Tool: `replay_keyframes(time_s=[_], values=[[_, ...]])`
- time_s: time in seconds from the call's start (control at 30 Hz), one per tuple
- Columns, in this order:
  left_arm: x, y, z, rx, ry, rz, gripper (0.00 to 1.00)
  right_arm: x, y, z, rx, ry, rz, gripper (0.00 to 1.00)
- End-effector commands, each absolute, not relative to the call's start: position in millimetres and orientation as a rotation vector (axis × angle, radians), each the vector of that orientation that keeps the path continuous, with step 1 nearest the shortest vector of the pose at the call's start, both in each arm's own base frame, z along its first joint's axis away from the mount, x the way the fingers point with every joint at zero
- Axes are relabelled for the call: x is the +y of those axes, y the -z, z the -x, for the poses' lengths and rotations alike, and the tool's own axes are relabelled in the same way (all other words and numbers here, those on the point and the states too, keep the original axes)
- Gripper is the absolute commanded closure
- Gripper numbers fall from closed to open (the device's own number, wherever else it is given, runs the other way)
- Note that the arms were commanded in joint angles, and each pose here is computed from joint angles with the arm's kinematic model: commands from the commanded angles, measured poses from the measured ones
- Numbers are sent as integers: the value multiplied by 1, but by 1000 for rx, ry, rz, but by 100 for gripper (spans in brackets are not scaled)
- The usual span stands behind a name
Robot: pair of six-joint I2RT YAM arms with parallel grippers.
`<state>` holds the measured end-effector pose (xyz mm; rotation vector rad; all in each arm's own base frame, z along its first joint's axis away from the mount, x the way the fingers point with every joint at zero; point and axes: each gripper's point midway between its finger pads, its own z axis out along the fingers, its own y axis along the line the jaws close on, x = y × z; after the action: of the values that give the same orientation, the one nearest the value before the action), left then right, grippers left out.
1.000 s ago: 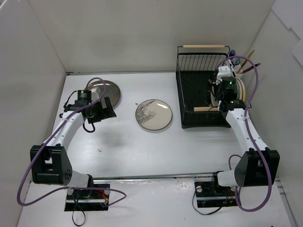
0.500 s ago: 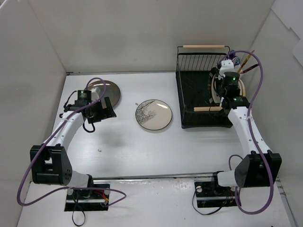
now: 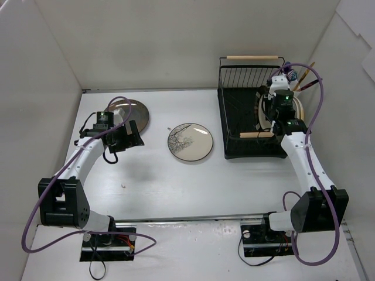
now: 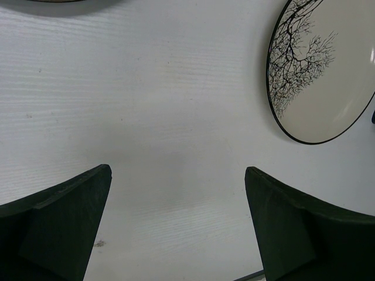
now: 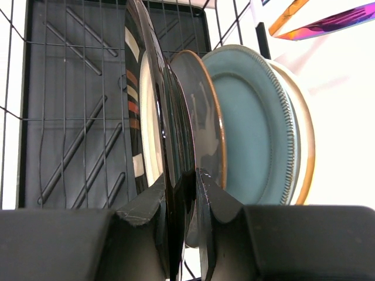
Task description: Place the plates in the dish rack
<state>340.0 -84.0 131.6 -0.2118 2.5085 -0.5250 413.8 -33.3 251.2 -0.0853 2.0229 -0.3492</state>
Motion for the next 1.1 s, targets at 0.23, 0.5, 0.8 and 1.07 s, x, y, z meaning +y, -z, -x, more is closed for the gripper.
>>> replay_keyframes(time_s=[0.23,0.5,0.8,1.07], values=[[-89,-148,-351,2442,545,172,8,-29,-311,-431,1789,353,6,100],[-90,-148,-351,2443,553,169,9,-34,-281,-427,1844,397,6,100],[-90,-148,-352,2443,557,167,9,-32,-261,-431,1902,394,24,100],[-91,-148,-352,2447,558,166,9,-29,-243,-431,1944,366,-4,100]])
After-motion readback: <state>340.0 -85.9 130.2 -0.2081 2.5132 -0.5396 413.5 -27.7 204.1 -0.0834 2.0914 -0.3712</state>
